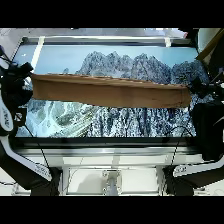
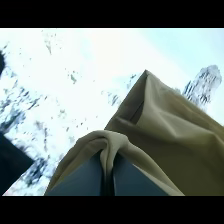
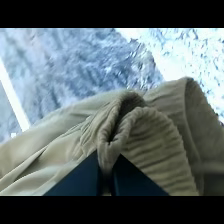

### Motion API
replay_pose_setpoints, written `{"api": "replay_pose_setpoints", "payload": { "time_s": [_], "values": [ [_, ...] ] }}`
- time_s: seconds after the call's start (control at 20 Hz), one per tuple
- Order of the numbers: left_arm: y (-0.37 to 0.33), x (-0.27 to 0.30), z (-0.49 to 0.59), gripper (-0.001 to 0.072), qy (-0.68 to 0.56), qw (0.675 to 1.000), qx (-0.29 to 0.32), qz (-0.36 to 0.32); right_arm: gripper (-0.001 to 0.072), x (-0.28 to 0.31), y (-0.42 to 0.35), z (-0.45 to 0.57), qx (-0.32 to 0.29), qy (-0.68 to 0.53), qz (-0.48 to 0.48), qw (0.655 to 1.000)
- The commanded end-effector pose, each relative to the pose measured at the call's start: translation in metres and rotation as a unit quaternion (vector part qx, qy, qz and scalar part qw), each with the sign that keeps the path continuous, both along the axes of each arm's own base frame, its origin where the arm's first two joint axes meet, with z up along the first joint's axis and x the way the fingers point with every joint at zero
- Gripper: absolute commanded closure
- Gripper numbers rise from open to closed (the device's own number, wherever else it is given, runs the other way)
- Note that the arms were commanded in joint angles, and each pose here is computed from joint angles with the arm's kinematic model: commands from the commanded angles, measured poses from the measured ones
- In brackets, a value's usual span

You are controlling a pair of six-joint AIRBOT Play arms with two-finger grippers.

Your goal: Fold the clothes and pants, and hang the long-sleeved shirts on hangers.

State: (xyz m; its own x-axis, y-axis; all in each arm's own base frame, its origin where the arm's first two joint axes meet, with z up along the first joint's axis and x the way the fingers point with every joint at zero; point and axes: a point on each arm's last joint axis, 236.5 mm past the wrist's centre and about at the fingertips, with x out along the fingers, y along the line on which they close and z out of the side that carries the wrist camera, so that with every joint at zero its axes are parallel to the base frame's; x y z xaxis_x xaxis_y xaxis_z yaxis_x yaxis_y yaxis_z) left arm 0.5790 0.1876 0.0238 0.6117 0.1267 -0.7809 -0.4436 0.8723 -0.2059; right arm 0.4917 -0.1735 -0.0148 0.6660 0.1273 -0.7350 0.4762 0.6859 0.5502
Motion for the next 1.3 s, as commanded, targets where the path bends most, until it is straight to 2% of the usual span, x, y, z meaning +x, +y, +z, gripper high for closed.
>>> {"api": "replay_pose_setpoints", "payload": {
  "time_s": [0.0, 0.05, 0.1, 0.15, 0.2, 0.35, 0.5, 0.6, 0.7, 0.95, 1.15, 1.2, 1.25],
  "values": [
    [-0.007, 0.024, -0.026, 0.0699, -0.002, 1.0, 0.0, -0.002, 0.0679, 0.014, -0.01, -0.028, -0.004, 0.005, -0.022, 1.0],
    [-0.007, 0.024, -0.033, 0.0697, 0.003, 1.0, -0.002, -0.001, 0.0679, 0.014, -0.011, -0.033, -0.004, 0.007, -0.024, 1.0],
    [-0.006, 0.027, -0.036, 0.067, 0.0, 1.0, -0.003, 0.002, 0.0648, 0.018, -0.013, -0.032, -0.008, 0.001, -0.029, 1.0],
    [-0.004, 0.03, -0.033, 0.0518, -0.011, 1.0, -0.005, 0.01, 0.0557, 0.024, -0.016, -0.028, -0.011, -0.013, -0.041, 0.999],
    [-0.001, 0.037, -0.026, 0.0306, -0.034, 0.999, -0.01, 0.026, 0.0487, 0.031, -0.022, -0.02, -0.007, -0.033, -0.061, 0.998],
    [0.007, 0.055, 0.01, 0.0305, -0.113, 0.988, -0.05, 0.091, 0.0477, 0.046, -0.035, -0.002, 0.012, -0.08, -0.114, 0.99],
    [-0.002, 0.066, 0.054, 0.0308, -0.173, 0.979, -0.062, 0.089, 0.0476, 0.046, -0.033, -0.002, 0.019, -0.08, -0.112, 0.99],
    [-0.009, 0.07, 0.088, 0.035, -0.209, 0.973, -0.052, 0.078, 0.0477, 0.046, -0.025, 0.001, 0.025, -0.074, -0.095, 0.992],
    [-0.02, 0.07, 0.12, 0.0349, -0.237, 0.969, -0.039, 0.062, 0.0477, 0.049, -0.022, 0.011, 0.029, -0.078, -0.083, 0.993],
    [-0.108, 0.065, 0.195, 0.0349, -0.27, 0.953, 0.093, -0.104, 0.0477, 0.037, -0.037, 0.048, 0.008, -0.061, -0.023, 0.998],
    [-0.225, 0.058, 0.224, 0.035, -0.293, 0.919, 0.133, -0.227, 0.0475, -0.009, -0.06, 0.037, 0.018, 0.014, -0.01, 1.0],
    [-0.255, 0.055, 0.225, 0.0349, -0.296, 0.909, 0.14, -0.257, 0.0441, -0.025, -0.069, 0.027, 0.012, 0.042, -0.007, 0.999],
    [-0.285, 0.052, 0.225, 0.0349, -0.298, 0.897, 0.15, -0.289, 0.033, -0.038, -0.077, 0.018, 0.009, 0.065, -0.006, 0.998]
  ]
}}
